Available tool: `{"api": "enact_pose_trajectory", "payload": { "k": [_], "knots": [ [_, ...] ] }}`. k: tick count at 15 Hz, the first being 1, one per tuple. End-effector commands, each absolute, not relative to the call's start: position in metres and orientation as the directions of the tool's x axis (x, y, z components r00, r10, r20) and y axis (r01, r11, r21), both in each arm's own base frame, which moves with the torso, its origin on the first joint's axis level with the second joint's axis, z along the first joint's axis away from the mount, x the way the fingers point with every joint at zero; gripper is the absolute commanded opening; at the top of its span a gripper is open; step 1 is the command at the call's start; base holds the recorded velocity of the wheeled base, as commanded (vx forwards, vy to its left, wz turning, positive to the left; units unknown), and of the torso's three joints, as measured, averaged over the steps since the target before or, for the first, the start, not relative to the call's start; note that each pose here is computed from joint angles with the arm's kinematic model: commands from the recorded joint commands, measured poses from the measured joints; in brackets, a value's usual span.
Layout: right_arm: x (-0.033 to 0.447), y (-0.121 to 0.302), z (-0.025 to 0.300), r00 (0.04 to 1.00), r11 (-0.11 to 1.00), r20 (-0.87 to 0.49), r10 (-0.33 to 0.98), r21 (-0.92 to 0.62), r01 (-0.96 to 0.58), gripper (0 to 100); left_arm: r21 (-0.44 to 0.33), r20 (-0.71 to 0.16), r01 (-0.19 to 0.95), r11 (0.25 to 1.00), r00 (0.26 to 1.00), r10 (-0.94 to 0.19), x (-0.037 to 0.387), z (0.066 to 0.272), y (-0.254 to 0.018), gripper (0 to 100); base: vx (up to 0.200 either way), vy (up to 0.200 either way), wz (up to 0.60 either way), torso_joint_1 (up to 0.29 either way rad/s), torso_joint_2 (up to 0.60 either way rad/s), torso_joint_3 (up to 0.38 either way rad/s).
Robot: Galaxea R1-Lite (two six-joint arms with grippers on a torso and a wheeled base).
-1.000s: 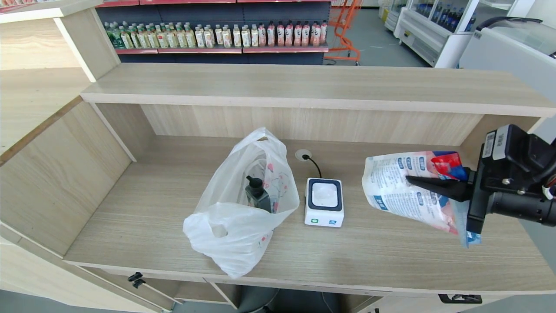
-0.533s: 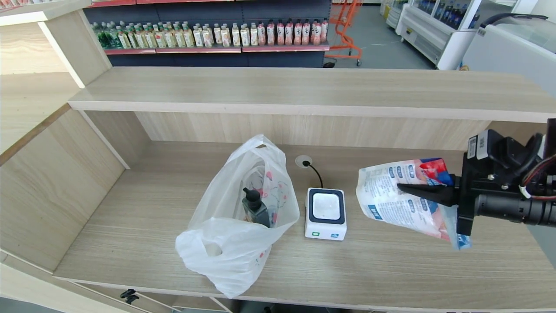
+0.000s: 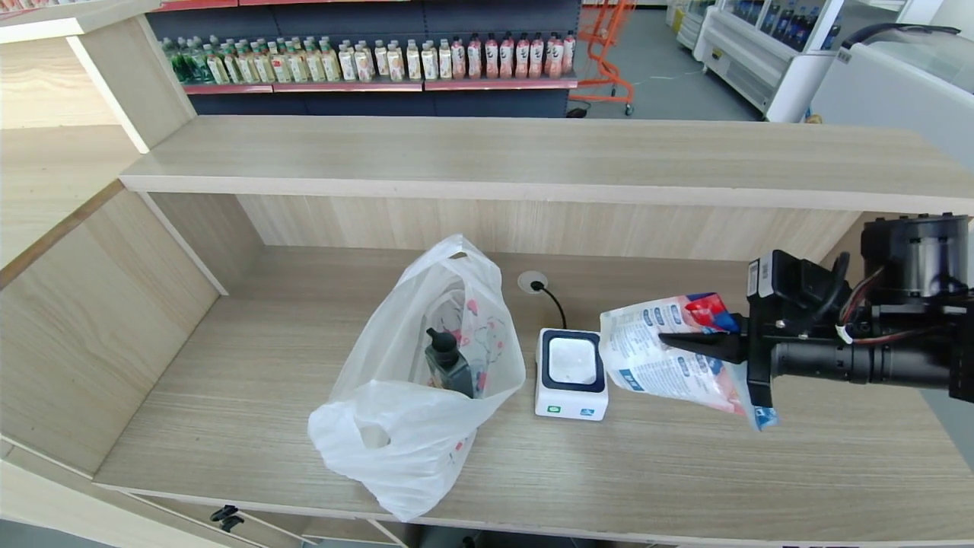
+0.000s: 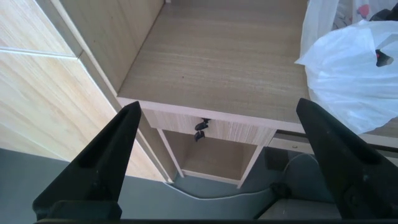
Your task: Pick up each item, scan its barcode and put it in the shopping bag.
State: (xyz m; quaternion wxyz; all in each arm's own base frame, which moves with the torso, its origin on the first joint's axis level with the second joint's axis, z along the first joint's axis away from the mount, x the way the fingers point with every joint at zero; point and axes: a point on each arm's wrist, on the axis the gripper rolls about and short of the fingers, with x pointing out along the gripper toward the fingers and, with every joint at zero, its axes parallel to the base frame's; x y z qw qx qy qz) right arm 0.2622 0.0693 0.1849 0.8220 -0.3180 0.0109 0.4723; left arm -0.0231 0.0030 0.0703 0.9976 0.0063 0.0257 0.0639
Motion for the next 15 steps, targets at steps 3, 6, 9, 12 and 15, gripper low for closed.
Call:
{"api": "enact_pose_trajectory", "payload": {
  "k": [3, 6, 9, 12, 15],
  "knots": [
    [0.3, 0.085, 0.174, 0.508, 0.305, -0.326, 0.797, -0.509, -0.805, 0, 0.016, -0.05, -0.128, 0.992, 0.99, 0.129, -0.023, 0.07, 0.003, 100, 0.0, 0.0, 0.0, 0.0, 0.0, 0.0],
    [0.318, 0.091, 0.166, 0.471, 0.247, -0.324, 0.821, -0.542, -0.803, 0, 0.016, -0.05, -0.128, 0.992, 0.99, 0.129, -0.023, 0.07, 0.003, 100, 0.0, 0.0, 0.0, 0.0, 0.0, 0.0],
    [0.329, 0.096, 0.156, 0.449, 0.22, -0.335, 0.828, -0.542, -0.811, 0, 0.016, -0.05, -0.128, 0.992, 0.99, 0.129, -0.023, 0.07, 0.003, 100, 0.0, 0.0, 0.0, 0.0, 0.0, 0.0],
    [0.342, 0.101, 0.146, 0.448, 0.207, -0.324, 0.833, -0.569, -0.796, 0, 0.016, -0.05, -0.128, 0.992, 0.99, 0.129, -0.023, 0.07, 0.003, 100, 0.0, 0.0, 0.0, 0.0, 0.0, 0.0],
    [0.352, 0.108, 0.146, 0.447, 0.204, -0.306, 0.84, -0.586, -0.784, 0, 0.016, -0.05, -0.128, 0.992, 0.99, 0.129, -0.023, 0.07, 0.003, 100, 0.0, 0.0, 0.0, 0.0, 0.0, 0.0]
  ]
}}
